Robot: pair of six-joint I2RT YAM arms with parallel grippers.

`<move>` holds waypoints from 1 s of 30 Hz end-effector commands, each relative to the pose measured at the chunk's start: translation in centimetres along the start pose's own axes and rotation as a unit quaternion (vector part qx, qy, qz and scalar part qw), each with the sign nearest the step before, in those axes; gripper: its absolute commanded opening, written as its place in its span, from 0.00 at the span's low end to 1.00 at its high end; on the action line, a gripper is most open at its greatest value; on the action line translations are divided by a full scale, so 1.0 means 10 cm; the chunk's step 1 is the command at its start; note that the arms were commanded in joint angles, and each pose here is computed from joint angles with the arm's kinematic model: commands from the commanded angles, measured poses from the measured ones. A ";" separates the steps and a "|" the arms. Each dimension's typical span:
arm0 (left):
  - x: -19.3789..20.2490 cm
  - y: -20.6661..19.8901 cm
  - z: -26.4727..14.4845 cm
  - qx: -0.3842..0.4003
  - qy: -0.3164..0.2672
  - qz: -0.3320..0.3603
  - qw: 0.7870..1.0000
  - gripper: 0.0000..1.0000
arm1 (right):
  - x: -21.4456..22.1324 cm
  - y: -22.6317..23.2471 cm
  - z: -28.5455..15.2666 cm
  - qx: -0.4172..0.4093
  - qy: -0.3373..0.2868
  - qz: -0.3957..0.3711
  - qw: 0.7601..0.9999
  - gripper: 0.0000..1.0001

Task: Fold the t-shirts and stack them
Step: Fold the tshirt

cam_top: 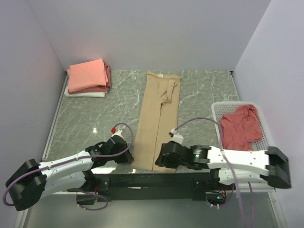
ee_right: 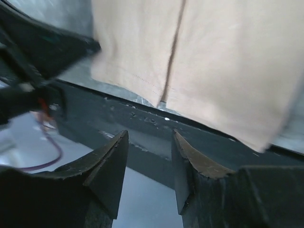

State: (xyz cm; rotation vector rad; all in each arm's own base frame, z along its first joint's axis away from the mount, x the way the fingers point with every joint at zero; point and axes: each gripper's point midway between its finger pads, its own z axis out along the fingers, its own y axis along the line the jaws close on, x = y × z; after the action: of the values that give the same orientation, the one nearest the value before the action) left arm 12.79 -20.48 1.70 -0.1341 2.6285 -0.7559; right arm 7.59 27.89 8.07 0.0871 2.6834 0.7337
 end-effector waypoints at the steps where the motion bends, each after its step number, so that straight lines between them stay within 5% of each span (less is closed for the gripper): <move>1: 0.20 0.23 0.02 -0.042 0.031 0.004 0.999 0.17 | -0.17 -0.45 -0.17 0.042 -0.040 0.033 0.998 0.48; 11: 0.31 0.20 -0.01 -0.038 0.044 0.011 0.998 0.03 | -0.08 -1.23 -0.35 0.075 -0.041 0.104 0.991 0.43; 30: 0.34 0.18 -0.06 -0.034 0.047 0.014 0.998 0.05 | 0.04 -1.32 -0.02 0.040 -0.026 0.156 0.987 0.41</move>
State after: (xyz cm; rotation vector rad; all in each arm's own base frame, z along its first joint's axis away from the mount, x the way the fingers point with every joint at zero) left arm 10.76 -21.00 1.65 -0.0959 2.6707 -0.7726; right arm 7.24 16.46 1.51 0.5030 2.7090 0.6756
